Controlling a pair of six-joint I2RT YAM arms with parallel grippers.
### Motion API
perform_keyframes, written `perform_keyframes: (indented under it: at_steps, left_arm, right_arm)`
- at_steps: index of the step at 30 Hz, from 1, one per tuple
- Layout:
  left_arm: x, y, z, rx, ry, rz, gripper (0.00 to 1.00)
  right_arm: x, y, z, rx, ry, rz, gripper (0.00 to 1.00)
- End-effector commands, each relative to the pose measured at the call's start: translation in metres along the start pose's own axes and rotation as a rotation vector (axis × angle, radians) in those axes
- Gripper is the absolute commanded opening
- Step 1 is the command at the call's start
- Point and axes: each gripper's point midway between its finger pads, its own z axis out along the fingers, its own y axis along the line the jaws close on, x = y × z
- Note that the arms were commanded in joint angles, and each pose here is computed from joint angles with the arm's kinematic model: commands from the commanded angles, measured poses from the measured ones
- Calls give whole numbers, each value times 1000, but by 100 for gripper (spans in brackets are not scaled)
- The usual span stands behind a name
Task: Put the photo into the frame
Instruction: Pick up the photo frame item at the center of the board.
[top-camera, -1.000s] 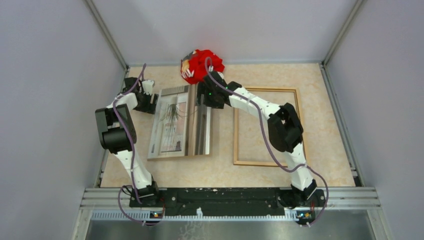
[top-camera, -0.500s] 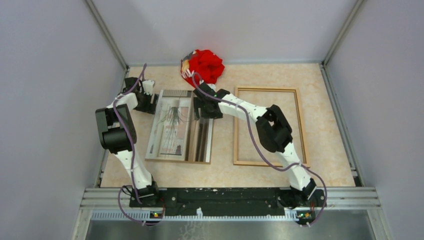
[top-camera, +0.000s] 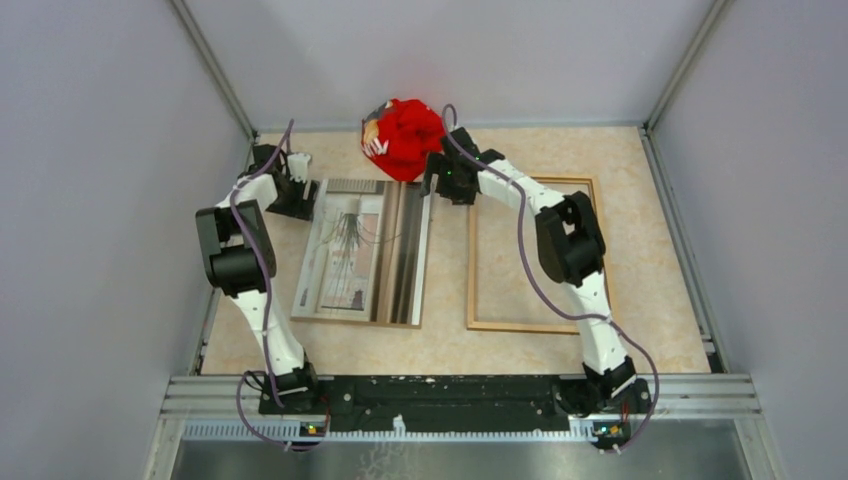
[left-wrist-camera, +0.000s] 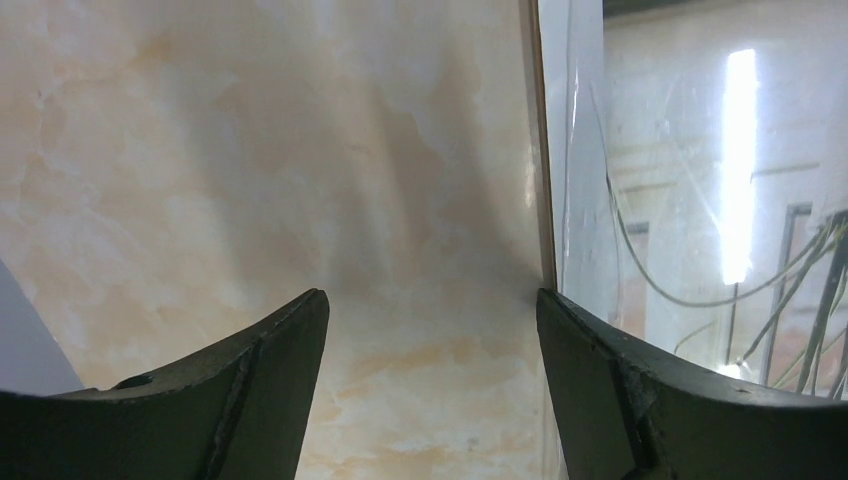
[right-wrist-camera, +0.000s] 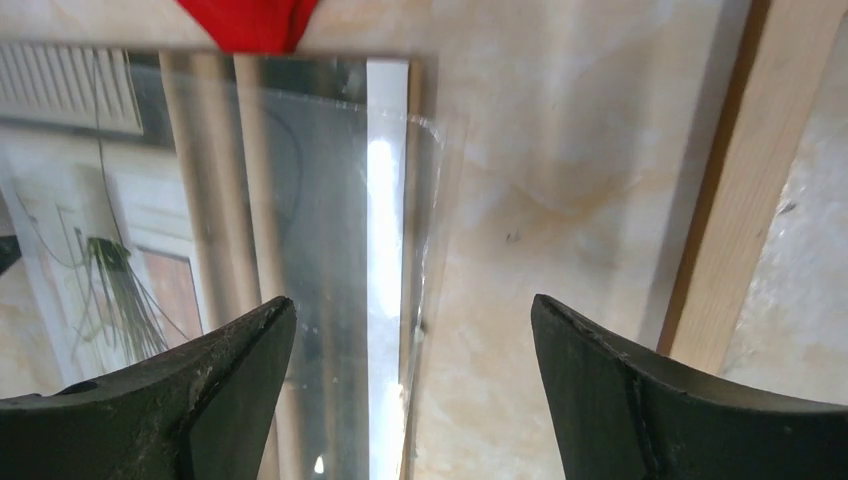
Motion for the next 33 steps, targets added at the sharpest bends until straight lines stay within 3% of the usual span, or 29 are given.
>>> perform_keyframes:
  at_steps: [1,18,33]
  left_arm:
    - [17,-14,23,37,91,-30,83]
    - [43,-25,35,59,126,-33,82]
    - [50,-31,38,64,138,-27,82]
  right_arm:
    - [-13,21,10,-96,-6,27,88]
    - [11,41,35,-256,75,151,85]
    - [-20,69,-25,-327,-39,103,82]
